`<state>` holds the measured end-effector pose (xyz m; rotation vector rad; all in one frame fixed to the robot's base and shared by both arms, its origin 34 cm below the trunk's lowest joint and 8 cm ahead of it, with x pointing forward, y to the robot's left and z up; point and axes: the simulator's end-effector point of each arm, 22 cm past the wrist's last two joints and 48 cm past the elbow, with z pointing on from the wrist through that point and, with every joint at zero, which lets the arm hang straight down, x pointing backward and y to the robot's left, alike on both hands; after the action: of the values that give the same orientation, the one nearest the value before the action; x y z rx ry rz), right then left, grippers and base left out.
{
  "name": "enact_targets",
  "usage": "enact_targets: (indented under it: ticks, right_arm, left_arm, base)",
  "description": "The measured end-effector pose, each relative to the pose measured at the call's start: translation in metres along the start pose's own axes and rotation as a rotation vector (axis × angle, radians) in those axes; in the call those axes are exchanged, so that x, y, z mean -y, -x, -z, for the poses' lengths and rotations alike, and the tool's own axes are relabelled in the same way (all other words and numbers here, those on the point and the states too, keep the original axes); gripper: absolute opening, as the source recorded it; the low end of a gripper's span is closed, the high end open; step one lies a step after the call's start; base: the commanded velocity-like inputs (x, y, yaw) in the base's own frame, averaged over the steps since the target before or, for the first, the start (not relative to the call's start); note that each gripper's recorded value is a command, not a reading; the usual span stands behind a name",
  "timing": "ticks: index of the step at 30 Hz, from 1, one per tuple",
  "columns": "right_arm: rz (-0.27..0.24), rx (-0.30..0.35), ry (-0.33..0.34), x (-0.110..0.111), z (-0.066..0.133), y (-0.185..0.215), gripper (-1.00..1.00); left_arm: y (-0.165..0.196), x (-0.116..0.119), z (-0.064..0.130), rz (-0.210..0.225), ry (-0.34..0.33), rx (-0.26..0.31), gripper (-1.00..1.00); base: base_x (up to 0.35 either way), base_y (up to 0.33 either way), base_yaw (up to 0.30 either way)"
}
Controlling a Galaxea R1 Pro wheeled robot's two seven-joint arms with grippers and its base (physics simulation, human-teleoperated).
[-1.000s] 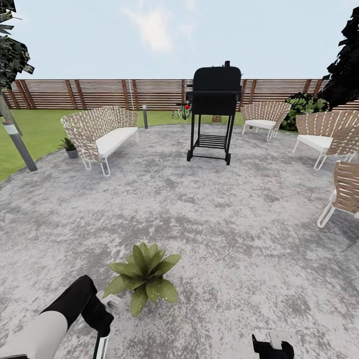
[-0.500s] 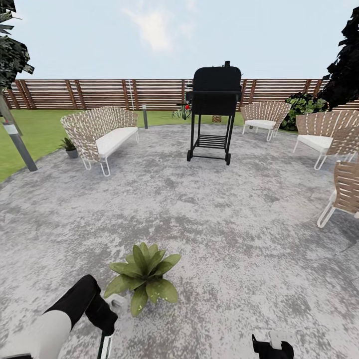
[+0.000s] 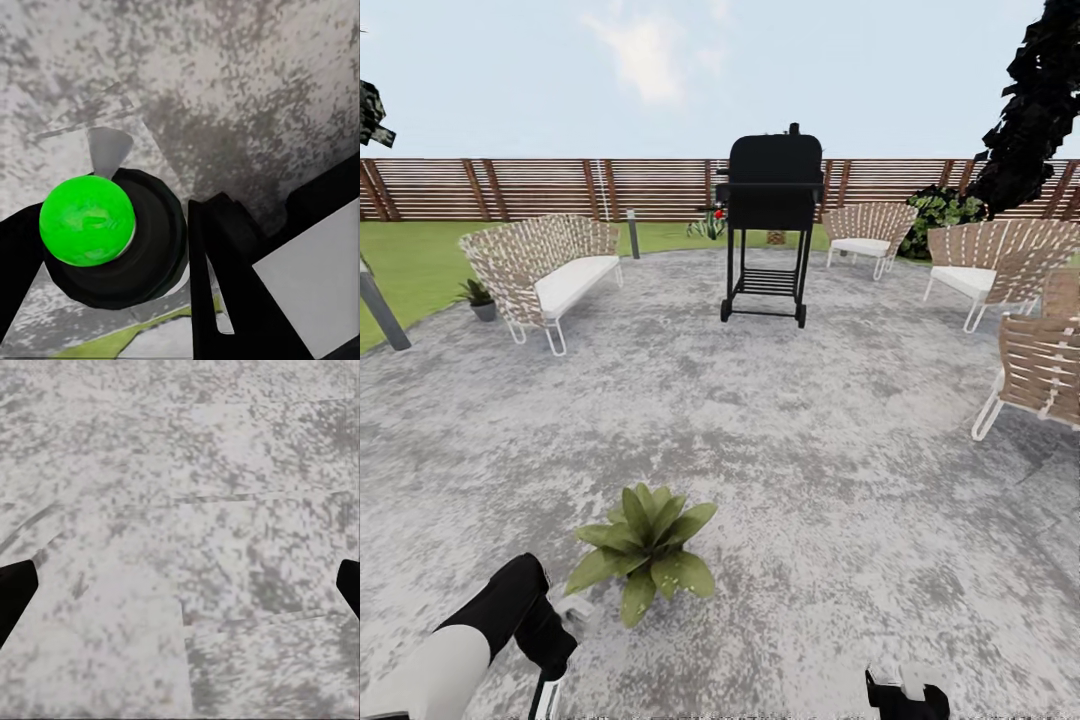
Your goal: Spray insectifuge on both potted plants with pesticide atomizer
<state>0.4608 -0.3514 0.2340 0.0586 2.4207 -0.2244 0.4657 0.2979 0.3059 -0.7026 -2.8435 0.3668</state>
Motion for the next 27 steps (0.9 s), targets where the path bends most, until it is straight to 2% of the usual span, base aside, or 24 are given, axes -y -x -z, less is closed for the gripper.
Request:
enact_targets:
  ticks: [9,14,15,19,23,27]
  right_arm:
    - [0.000,0.001,-0.001,0.000,0.000,0.000,1.00]
    - [0.000,0.001,-0.001,0.000,0.000,0.000,1.00]
    - [0.000,0.001,-0.001,0.000,0.000,0.000,1.00]
    - [0.000,0.001,-0.001,0.000,0.000,0.000,1.00]
    - [0.000,0.001,-0.001,0.000,0.000,0.000,1.00]
    - [0.000,0.000,-0.001,0.000,0.000,0.000,1.00]
  left_arm:
    - [0.002,0.000,0.001,0.009,-0.005,0.010,-1.00]
    - [0.005,0.006,-0.001,0.006,-0.017,0.015,-1.00]
    - [0.014,0.023,-0.006,-0.007,-0.041,0.021,-1.00]
    - [0.027,0.050,-0.014,-0.048,-0.068,0.021,-1.00]
    - [0.026,0.047,-0.012,-0.052,-0.061,0.021,-1.00]
    - [0.022,0.036,-0.009,-0.042,-0.046,0.021,-1.00]
  base:
    - [0.037,0.320,-0.015]
    - [0.082,0.110,-0.226]
    - [0.005,0.007,-0.123]
    - [0.001,0.002,-0.031]
    - [0.000,0.000,-0.017]
    - [-0.004,0.003,-0.219]
